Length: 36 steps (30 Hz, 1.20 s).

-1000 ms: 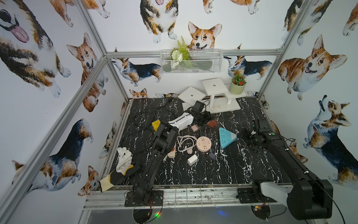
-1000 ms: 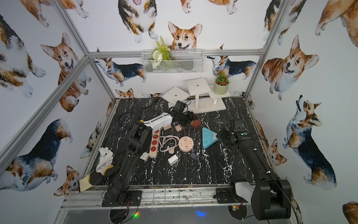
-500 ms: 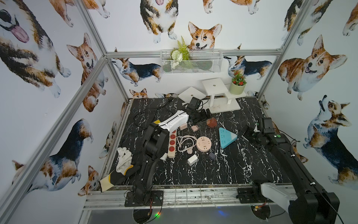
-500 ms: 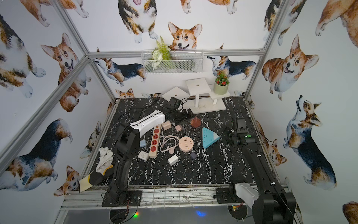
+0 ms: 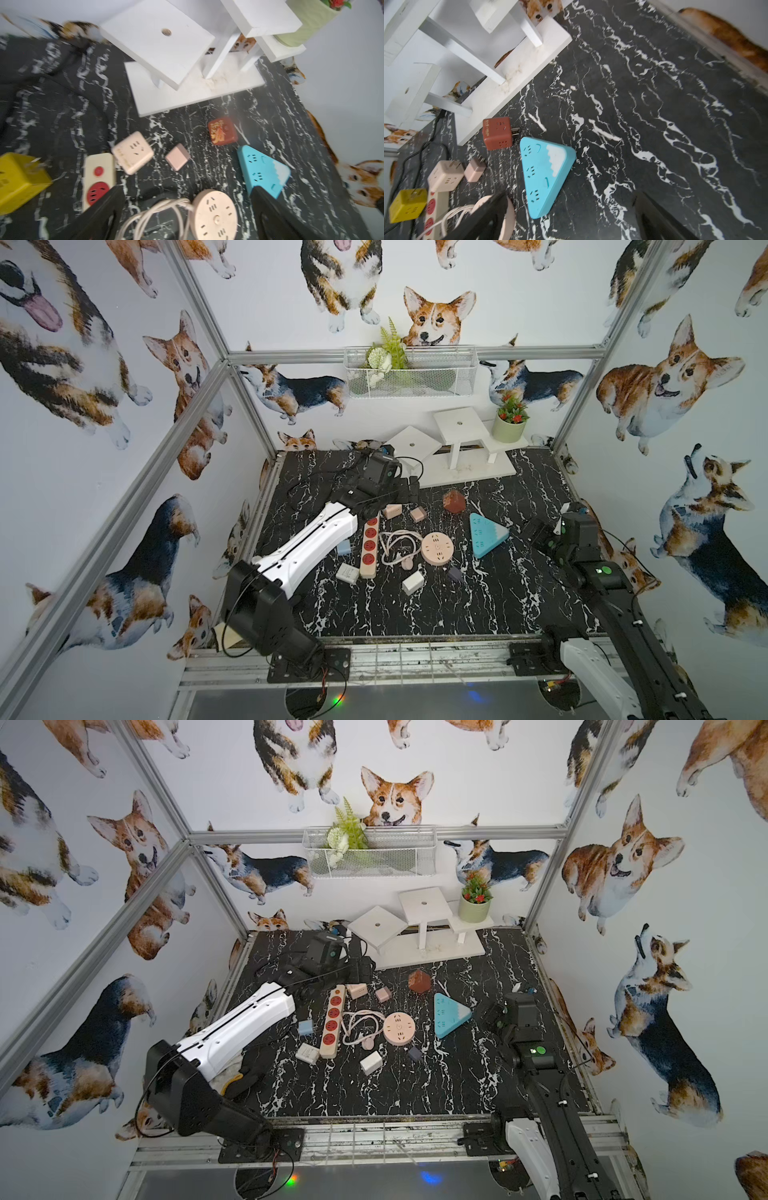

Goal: Pull the plug off the socket
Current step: Reset both arms

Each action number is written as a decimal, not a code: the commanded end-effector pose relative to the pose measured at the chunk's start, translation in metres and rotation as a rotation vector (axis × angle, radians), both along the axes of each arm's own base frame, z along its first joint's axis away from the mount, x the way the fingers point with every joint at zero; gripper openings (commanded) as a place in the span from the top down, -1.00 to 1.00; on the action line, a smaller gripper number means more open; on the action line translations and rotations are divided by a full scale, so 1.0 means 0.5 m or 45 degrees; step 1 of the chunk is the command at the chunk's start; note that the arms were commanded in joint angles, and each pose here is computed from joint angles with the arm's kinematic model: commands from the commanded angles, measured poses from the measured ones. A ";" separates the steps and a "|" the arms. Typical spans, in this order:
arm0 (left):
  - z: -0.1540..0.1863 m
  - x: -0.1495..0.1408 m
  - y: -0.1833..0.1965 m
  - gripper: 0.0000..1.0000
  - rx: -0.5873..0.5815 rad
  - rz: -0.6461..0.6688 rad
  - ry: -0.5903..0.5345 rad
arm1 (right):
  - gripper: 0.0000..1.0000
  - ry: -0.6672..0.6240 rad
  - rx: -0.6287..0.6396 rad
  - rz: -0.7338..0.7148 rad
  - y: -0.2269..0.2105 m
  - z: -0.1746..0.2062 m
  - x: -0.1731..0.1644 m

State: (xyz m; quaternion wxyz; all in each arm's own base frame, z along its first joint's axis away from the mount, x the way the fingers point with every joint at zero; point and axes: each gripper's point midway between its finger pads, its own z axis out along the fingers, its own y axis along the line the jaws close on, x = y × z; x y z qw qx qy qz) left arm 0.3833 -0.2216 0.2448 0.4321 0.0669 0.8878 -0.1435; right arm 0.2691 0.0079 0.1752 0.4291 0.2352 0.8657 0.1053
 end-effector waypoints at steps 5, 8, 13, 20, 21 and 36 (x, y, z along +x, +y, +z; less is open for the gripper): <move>0.000 -0.040 0.222 -1.00 0.298 0.316 -0.279 | -0.99 -0.180 -0.422 0.009 -0.057 0.026 0.050; -0.068 -0.051 0.327 -1.00 0.272 0.427 -0.213 | -0.99 -0.232 -0.533 0.078 -0.053 0.015 0.075; -0.157 -0.045 0.447 -1.00 0.204 0.543 -0.167 | -0.99 -0.248 -0.564 0.229 -0.020 -0.043 0.116; -0.274 -0.007 0.532 -1.00 0.133 0.623 -0.113 | -0.99 -0.285 -0.522 0.400 0.023 -0.126 0.184; -0.280 0.003 0.534 -1.00 0.125 0.609 -0.123 | -0.99 -0.291 -0.529 0.426 0.029 -0.127 0.196; -0.304 0.045 0.528 -1.00 0.141 0.484 -0.280 | -0.99 -0.406 -0.382 0.412 -0.002 -0.167 0.217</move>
